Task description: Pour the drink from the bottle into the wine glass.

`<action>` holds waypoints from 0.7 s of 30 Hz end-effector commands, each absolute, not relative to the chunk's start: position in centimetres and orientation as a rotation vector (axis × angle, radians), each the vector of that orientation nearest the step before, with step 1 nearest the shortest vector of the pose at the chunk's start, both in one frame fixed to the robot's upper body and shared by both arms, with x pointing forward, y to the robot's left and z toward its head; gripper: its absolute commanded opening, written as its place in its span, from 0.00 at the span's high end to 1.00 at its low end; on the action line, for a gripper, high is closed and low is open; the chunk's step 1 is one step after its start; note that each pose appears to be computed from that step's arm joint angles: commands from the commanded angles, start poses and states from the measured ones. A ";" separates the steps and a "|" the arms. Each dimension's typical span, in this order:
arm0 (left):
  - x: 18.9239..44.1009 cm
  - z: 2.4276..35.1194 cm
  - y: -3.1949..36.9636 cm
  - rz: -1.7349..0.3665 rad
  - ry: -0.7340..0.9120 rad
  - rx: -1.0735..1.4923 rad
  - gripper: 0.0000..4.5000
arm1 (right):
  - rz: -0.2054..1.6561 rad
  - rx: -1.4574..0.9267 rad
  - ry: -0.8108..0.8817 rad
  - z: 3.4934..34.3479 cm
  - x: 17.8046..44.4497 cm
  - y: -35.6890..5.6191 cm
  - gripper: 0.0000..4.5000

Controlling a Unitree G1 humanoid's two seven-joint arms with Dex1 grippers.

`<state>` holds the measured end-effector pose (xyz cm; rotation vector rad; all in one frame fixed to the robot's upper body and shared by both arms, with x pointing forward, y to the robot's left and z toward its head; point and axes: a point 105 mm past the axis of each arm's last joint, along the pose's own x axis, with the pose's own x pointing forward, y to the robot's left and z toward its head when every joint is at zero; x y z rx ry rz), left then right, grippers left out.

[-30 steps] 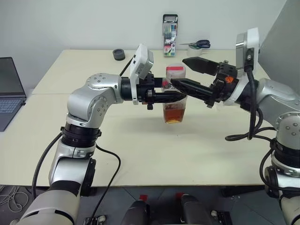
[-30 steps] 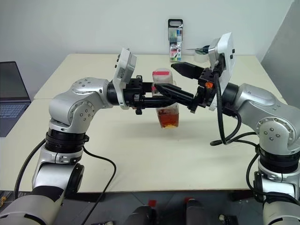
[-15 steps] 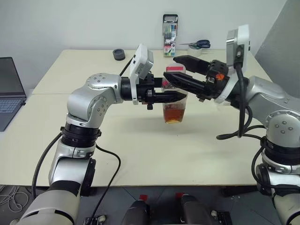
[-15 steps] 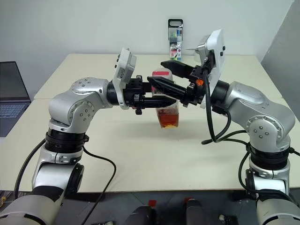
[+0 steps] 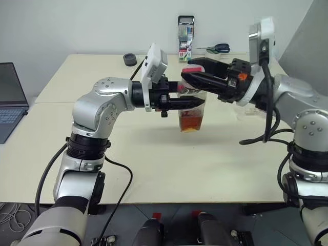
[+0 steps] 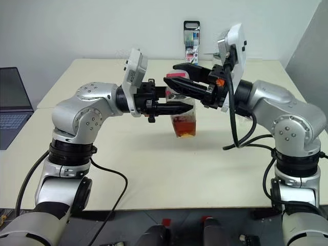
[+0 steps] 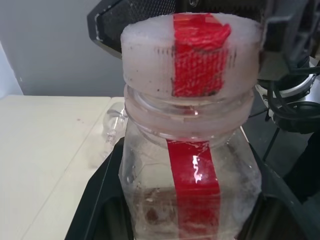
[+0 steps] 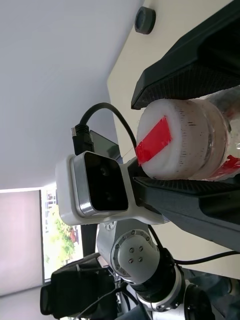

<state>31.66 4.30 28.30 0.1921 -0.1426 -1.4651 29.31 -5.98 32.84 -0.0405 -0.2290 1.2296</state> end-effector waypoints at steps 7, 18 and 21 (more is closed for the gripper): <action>30.9 28.7 4.5 -1.489 -0.169 0.211 0.56 | 1.148 -0.167 -0.413 35.9 28.9 -7.5 0.60; 30.7 28.5 4.8 -1.482 -0.166 0.212 0.56 | 0.788 -0.088 -0.345 32.1 30.9 -13.4 0.60; 30.7 28.4 4.9 -1.479 -0.162 0.209 0.56 | 0.579 -0.120 -0.271 27.3 31.3 -15.9 0.60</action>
